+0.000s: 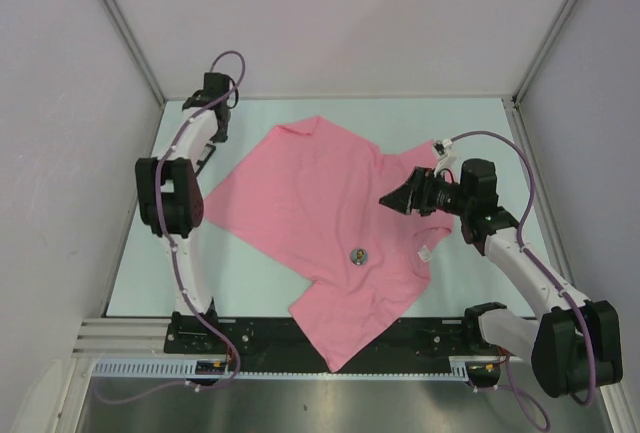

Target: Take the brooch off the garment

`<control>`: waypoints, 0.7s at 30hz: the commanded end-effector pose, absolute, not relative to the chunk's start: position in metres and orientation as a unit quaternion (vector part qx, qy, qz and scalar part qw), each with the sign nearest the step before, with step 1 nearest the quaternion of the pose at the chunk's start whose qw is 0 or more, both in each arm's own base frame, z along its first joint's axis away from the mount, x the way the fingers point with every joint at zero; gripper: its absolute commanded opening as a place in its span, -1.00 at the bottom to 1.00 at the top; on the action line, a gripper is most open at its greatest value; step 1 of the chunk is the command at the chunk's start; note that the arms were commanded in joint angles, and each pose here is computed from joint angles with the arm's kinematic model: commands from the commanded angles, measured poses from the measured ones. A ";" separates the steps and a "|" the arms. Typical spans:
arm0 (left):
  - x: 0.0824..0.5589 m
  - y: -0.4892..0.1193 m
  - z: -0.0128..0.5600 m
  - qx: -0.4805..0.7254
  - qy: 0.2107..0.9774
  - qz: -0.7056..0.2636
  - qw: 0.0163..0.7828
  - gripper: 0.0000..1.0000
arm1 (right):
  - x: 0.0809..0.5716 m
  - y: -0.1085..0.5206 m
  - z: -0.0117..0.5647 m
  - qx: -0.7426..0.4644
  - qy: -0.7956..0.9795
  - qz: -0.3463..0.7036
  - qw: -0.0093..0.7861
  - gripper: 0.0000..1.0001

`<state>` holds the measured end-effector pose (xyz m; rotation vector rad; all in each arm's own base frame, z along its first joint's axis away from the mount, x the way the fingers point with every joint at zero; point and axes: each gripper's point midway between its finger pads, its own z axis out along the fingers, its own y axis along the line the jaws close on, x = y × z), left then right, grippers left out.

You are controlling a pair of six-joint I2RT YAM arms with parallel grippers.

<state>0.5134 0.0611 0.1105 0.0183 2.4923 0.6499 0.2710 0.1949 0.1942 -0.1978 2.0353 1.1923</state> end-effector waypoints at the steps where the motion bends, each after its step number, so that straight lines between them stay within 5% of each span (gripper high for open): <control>1: 0.479 -0.018 0.165 -0.014 0.937 0.050 0.346 -0.18 | 0.275 0.193 0.195 -0.049 0.813 0.448 0.369 0.57; 6: 0.406 -0.168 0.192 0.093 0.908 -0.208 0.353 -0.38 | 0.249 0.217 0.161 -0.087 0.852 0.387 0.340 0.57; 12: 0.276 -0.302 0.139 0.179 0.878 -0.359 0.262 -0.61 | 0.239 0.228 0.134 -0.050 0.873 0.374 0.309 0.50; 18: 0.212 -0.350 0.107 0.191 0.865 -0.407 0.223 -0.79 | 0.227 0.226 0.087 -0.021 0.886 0.374 0.273 0.33; 21: 0.197 -0.365 0.098 0.212 0.858 -0.419 0.207 -0.82 | 0.222 0.230 0.080 -0.025 0.876 0.397 0.272 0.02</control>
